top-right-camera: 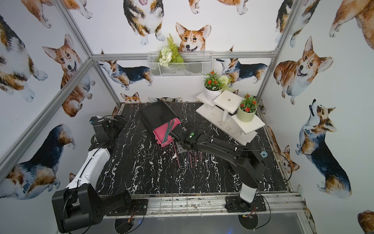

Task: Please place the pencils in the drawer according to their color
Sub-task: Close the drawer in the storage box.

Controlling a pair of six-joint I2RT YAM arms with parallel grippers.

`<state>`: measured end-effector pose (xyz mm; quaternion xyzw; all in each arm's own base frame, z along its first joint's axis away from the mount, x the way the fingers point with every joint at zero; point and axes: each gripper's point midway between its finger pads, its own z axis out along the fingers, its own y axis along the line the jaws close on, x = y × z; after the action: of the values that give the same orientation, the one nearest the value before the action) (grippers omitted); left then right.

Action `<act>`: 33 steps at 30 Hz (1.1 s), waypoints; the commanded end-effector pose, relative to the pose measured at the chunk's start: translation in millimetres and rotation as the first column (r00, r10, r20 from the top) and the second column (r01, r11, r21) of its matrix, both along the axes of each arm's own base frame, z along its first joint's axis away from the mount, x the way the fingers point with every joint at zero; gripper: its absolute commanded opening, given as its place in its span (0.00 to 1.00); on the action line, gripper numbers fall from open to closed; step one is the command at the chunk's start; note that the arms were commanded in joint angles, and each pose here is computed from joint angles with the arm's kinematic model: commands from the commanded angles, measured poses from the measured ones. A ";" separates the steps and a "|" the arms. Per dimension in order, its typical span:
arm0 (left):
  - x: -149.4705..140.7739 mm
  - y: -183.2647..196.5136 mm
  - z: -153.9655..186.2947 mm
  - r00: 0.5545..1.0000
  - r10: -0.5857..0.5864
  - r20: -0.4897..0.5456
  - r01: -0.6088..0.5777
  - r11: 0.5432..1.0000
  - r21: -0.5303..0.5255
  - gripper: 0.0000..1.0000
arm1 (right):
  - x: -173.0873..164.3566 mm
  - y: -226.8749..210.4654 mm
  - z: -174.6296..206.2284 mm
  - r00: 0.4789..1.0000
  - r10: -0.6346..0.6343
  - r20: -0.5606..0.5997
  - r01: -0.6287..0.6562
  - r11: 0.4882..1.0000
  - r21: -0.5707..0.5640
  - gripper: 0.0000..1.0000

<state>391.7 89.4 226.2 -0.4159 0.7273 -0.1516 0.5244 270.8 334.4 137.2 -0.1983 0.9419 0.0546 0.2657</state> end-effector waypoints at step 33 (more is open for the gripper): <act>4.4 -1.2 3.9 1.000 -0.014 0.016 0.014 1.000 0.004 1.00 | 108.6 75.6 35.8 0.986 0.023 0.168 -0.062 0.971 0.231 0.28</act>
<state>393.1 89.1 223.4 -0.4160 0.7294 -0.1524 0.5212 372.2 396.9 160.7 -0.1959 0.9102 0.1291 0.3414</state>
